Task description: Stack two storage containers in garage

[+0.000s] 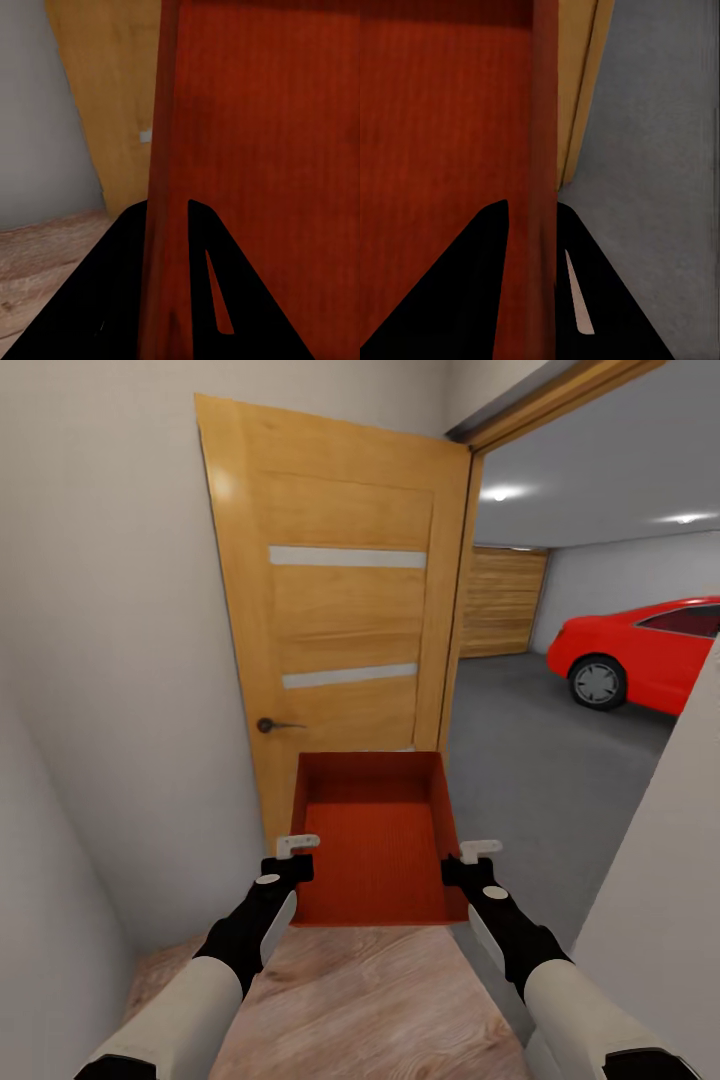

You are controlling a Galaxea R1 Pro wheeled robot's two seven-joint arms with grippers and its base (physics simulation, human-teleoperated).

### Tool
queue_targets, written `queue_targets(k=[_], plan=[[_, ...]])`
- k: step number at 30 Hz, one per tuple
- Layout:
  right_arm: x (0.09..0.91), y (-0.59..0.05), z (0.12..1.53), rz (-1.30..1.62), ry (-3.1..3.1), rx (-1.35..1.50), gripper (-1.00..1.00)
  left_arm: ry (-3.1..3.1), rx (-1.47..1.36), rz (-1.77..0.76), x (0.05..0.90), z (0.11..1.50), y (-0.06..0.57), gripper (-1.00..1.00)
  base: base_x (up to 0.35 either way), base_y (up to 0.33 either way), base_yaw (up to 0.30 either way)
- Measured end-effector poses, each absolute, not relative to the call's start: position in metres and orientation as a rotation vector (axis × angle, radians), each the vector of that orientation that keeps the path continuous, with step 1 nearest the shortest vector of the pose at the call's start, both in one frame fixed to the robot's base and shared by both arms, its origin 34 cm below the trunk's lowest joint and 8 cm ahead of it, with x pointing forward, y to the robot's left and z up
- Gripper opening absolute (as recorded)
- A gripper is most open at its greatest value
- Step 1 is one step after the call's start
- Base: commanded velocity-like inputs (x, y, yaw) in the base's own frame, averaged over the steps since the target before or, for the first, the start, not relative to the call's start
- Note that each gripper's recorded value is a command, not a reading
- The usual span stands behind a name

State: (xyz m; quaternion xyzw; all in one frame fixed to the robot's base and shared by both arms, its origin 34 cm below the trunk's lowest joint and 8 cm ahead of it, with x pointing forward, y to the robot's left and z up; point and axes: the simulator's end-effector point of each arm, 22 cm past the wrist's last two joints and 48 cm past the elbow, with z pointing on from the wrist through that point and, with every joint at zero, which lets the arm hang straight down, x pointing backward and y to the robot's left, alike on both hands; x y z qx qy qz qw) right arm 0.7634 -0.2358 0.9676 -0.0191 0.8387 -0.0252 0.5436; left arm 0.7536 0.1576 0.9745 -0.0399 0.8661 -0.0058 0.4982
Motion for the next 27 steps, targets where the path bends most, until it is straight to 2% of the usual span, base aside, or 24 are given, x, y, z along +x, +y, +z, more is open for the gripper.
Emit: queue_targets(k=[16,27], plan=[[0.7636,-0.2358,0.9676,-0.06,1.991,-0.045,-1.0,2.096,-0.097,-0.014,0.7538,0.9745,0.1577,-1.0,0.028,0.014,-0.259],[0.7635,-0.2358,0.9677,-0.06,1.99,-0.045,-1.0,2.096,-0.096,-0.014,0.7537,0.9748,0.1576,-1.0,0.138,0.116,-0.26]])
